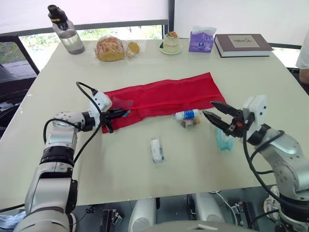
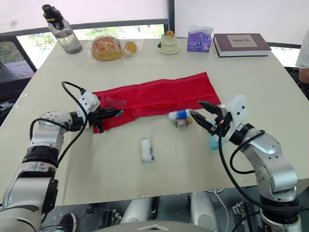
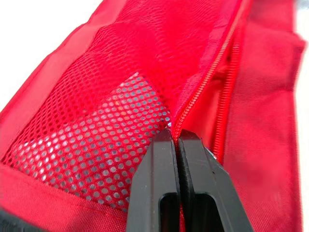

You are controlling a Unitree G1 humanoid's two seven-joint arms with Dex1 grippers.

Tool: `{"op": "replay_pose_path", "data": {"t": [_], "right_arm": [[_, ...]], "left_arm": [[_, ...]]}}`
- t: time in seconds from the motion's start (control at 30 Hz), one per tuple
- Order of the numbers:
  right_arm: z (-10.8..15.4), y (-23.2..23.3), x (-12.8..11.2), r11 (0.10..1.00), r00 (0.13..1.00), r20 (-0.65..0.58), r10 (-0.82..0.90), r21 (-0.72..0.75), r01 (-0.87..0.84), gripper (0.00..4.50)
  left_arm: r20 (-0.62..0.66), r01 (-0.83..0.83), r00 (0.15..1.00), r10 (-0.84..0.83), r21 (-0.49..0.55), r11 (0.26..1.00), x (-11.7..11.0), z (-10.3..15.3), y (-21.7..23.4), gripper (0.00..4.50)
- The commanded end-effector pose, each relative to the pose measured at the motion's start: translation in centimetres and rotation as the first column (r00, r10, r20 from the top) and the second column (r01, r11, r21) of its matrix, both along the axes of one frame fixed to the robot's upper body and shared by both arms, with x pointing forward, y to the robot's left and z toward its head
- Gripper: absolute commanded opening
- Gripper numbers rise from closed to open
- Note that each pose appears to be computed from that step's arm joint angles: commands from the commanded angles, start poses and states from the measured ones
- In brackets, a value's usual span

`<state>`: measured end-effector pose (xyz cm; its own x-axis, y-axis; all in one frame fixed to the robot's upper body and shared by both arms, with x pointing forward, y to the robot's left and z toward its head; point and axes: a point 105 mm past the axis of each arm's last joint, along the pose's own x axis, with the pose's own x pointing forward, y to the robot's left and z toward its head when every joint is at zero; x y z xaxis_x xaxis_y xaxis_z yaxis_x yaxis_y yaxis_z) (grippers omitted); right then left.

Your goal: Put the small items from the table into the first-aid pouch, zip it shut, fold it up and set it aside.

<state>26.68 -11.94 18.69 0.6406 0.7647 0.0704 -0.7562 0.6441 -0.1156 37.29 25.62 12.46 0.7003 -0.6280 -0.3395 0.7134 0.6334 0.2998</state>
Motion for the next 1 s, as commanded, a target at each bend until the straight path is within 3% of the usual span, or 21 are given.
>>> {"op": "replay_pose_path", "data": {"t": [0.03,0.1,0.13,0.23,0.27,0.3,0.37,0.47,0.7,1.0], "right_arm": [[1.6,-0.5,-1.5,1.000,0.998,0.052,0.020,0.000,-0.020,4.29],[1.7,-0.6,-1.8,1.000,0.999,0.046,0.025,-0.008,-0.025,4.43],[1.6,-0.6,-1.9,1.000,0.999,0.046,0.023,-0.016,-0.022,4.50],[1.5,-0.7,-2.0,0.999,0.999,0.044,0.019,-0.031,-0.017,4.50],[1.5,-0.6,-2.0,0.999,0.999,0.043,0.020,-0.033,-0.018,4.50],[1.5,-0.6,-2.0,0.999,0.999,0.042,0.020,-0.033,-0.019,4.50],[1.5,-0.5,-2.2,0.999,0.999,0.038,0.025,-0.031,-0.024,4.50],[1.5,-0.4,-2.2,1.000,0.999,0.033,0.025,-0.020,-0.024,4.50],[1.1,-0.7,-2.2,0.999,0.999,0.033,0.012,-0.047,-0.011,4.50],[0.9,-0.3,-2.5,0.999,0.999,0.034,0.000,-0.053,0.002,4.50]], "left_arm": [[0.065,-0.019,0.998,0.017,0.037,0.999,0.2,2.4,1.6,0.00],[0.060,-0.021,0.998,0.017,0.057,0.998,0.2,2.4,2.0,0.00],[0.048,-0.009,0.999,0.006,0.061,0.998,0.0,2.4,2.1,0.64],[0.000,0.058,0.998,-0.058,0.064,0.996,-0.7,2.3,1.6,1.51],[-0.003,0.080,0.997,-0.080,0.072,0.994,-0.8,2.4,1.3,2.11],[-0.003,0.094,0.996,-0.094,0.077,0.993,-0.9,2.5,1.2,2.30],[0.005,0.123,0.992,-0.123,0.072,0.990,-1.1,3.2,0.6,3.34],[0.032,0.145,0.988,-0.148,0.091,0.985,-0.8,4.2,0.1,4.39],[0.001,0.245,0.969,-0.247,0.136,0.960,0.1,3.3,-4.0,4.46],[0.050,0.265,0.960,-0.275,0.149,0.953,3.4,3.0,-10.1,4.46]]}}
